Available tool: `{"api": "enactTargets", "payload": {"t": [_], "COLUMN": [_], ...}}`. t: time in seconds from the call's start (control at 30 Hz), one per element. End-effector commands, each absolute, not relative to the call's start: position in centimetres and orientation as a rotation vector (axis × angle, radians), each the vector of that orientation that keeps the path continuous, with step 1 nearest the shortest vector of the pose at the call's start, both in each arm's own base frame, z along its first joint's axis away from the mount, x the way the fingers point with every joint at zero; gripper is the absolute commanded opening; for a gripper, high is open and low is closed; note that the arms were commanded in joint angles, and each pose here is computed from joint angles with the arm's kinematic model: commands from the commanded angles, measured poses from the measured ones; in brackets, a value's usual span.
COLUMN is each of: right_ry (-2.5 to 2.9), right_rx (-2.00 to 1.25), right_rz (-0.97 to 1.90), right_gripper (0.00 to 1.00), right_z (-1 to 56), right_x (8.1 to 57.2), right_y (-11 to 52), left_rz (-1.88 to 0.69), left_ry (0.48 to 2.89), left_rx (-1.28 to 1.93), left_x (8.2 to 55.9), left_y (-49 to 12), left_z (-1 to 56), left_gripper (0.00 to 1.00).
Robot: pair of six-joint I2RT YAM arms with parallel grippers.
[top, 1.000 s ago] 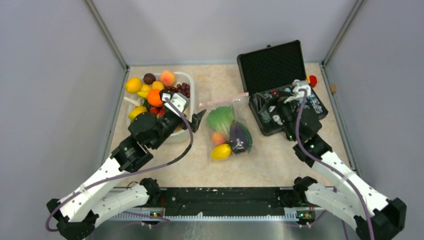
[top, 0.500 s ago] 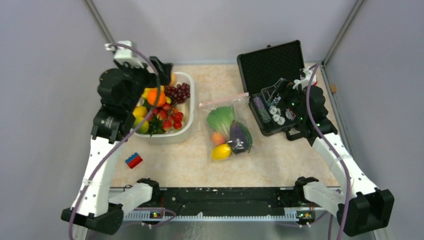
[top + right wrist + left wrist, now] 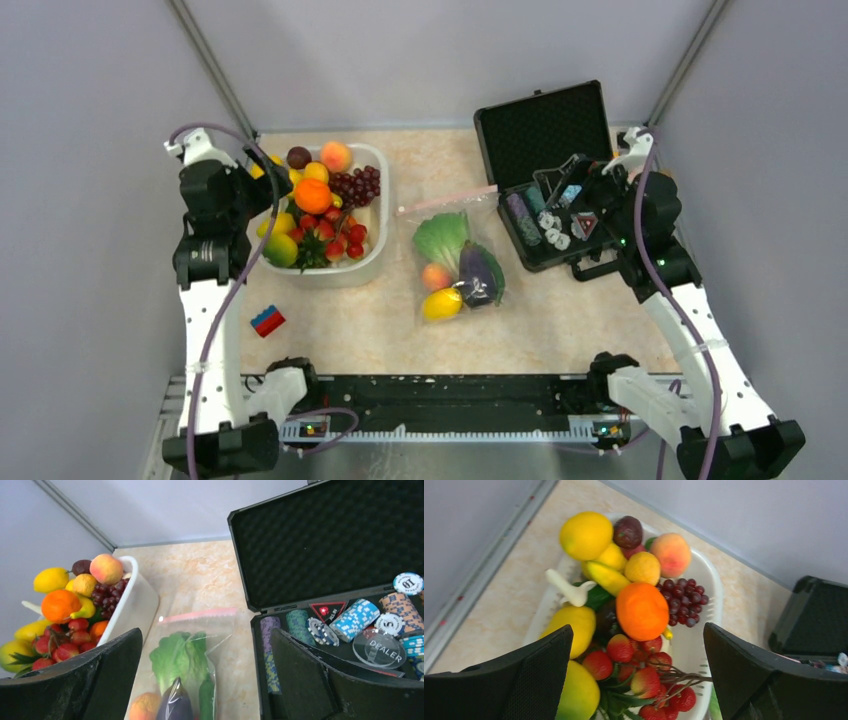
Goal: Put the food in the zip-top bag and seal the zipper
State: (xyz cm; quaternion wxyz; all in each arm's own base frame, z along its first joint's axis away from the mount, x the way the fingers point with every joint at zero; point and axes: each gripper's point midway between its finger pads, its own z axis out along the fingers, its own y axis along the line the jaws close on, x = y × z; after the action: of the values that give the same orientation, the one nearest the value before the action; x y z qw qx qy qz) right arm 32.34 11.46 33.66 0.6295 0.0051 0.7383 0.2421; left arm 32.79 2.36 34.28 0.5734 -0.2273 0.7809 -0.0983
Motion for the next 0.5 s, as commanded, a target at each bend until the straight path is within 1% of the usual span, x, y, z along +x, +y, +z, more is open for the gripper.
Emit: {"api": "enactTargets", "payload": {"t": [0.0, 0.07, 0.17, 0.33, 0.47], "right_ry": [1.651, 1.609, 1.617, 1.641, 1.678], "right_rx": [-0.001, -0.066, -0.087, 0.091, 0.116], "right_rz": [0.649, 0.732, 0.700, 0.547, 0.492], "right_gripper": [0.97, 0.97, 0.97, 0.97, 0.97], "right_z": [35.0, 36.5, 37.4, 35.8, 34.2], "right_x": [30.4, 29.3, 29.0, 30.1, 30.3], "right_y": [12.2, 13.5, 13.2, 10.0, 9.2], "left_rz": [-0.027, -0.012, -0.013, 0.003, -0.026], "left_ry": [1.715, 1.695, 1.698, 1.672, 1.691], "left_rx": [-0.581, -0.557, -0.542, -0.509, -0.432], "left_x": [29.4, 29.3, 29.2, 28.5, 29.2], "left_y": [5.4, 5.3, 4.9, 4.7, 3.7], "left_z": [35.9, 36.1, 36.1, 36.1, 36.2], "left_gripper": [0.99, 0.99, 0.99, 0.99, 0.99]}}
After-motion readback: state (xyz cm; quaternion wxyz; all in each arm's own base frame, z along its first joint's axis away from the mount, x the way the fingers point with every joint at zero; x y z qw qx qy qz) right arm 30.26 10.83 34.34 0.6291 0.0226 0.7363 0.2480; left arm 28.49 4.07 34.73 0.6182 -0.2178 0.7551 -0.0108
